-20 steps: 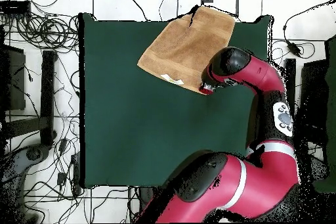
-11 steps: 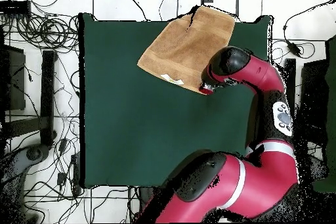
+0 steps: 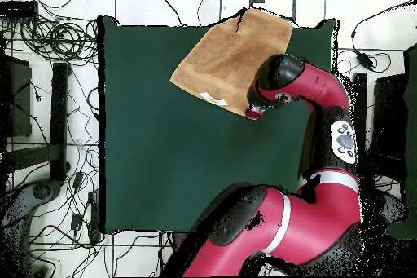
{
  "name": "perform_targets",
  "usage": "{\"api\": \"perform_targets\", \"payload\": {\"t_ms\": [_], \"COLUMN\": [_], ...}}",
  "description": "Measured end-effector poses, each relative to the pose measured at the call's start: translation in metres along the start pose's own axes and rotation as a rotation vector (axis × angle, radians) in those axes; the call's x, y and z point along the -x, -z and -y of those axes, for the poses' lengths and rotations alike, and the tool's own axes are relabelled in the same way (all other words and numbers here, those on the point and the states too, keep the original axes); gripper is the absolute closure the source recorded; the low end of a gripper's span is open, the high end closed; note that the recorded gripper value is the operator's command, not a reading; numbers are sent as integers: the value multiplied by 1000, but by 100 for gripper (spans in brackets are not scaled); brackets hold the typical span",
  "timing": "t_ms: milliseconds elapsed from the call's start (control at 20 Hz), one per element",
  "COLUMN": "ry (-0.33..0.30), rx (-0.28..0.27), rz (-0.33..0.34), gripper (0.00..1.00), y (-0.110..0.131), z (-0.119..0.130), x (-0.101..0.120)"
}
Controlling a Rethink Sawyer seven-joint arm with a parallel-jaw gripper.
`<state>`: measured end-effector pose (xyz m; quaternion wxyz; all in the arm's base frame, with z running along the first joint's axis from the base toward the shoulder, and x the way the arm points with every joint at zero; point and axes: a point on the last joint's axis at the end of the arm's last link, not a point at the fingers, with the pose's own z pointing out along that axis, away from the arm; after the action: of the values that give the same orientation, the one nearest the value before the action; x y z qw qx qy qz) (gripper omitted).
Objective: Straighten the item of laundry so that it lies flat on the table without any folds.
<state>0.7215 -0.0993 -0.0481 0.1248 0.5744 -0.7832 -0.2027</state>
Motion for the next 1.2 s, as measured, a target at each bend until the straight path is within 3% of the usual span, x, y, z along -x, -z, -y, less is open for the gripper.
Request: {"api": "perform_targets", "payload": {"t_ms": [500, 1200], "ry": [12, 11], "rx": [103, 109], "rz": [-46, -45], "gripper": [0, 0], "y": [-1, -1], "z": [-4, -2], "x": [0, 0]}}
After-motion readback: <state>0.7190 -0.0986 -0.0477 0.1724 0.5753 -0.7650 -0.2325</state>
